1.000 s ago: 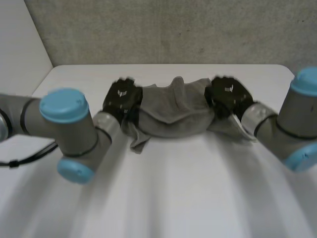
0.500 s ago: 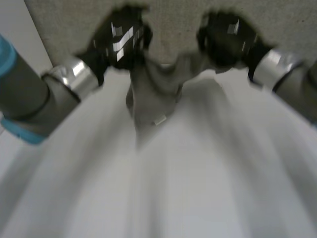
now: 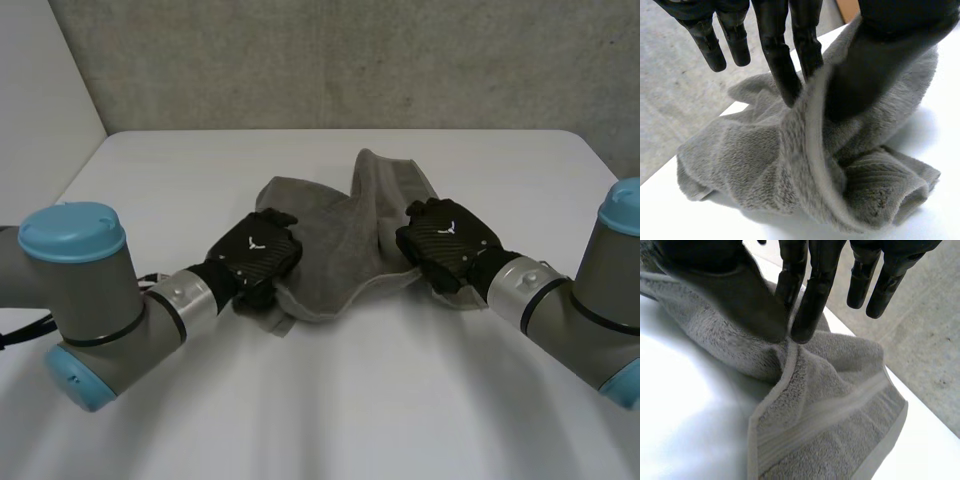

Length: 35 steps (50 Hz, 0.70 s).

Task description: Fold the towel.

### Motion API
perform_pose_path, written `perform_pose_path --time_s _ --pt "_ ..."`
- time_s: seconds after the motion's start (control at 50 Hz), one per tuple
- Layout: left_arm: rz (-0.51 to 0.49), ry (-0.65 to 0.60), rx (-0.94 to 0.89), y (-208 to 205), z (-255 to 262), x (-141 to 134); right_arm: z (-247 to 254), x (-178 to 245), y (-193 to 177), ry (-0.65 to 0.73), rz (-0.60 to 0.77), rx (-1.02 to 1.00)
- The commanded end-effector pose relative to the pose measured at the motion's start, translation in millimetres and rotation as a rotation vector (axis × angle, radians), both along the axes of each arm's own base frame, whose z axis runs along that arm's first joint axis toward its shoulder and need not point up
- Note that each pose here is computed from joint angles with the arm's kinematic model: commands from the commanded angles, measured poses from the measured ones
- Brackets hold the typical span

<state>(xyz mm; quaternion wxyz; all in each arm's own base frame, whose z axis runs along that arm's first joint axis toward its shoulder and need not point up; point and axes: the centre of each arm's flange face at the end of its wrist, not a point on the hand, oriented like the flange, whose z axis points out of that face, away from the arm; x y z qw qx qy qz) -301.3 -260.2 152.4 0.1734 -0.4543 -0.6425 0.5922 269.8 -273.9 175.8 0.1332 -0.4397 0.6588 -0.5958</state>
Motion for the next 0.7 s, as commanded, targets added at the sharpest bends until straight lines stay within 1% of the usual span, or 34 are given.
perform_pose_path --time_s 0.02,0.12,0.26,0.34,0.48,0.56,0.6,0.7 --pt "0.063 0.005 0.022 2 -1 0 -18 -4 2 -0.003 -0.055 0.082" --pt "0.096 0.057 0.073 3 2 -1 -28 -10 6 -0.050 -0.124 0.178" --pt "0.113 0.124 0.109 3 11 -4 -35 -13 9 -0.102 -0.186 0.198" --pt "0.134 0.163 0.084 0 28 -6 -40 -14 8 -0.119 -0.219 0.189" --pt "0.151 0.190 0.068 -2 39 -5 -39 -2 11 -0.158 -0.215 0.139" --pt "0.153 0.194 0.072 -1 41 -4 -42 0 7 -0.194 -0.236 0.148" --pt "0.154 0.192 0.080 0 40 -4 -46 3 2 -0.237 -0.252 0.174" --pt "0.157 0.185 0.092 1 38 -3 -53 7 -6 -0.266 -0.275 0.197"
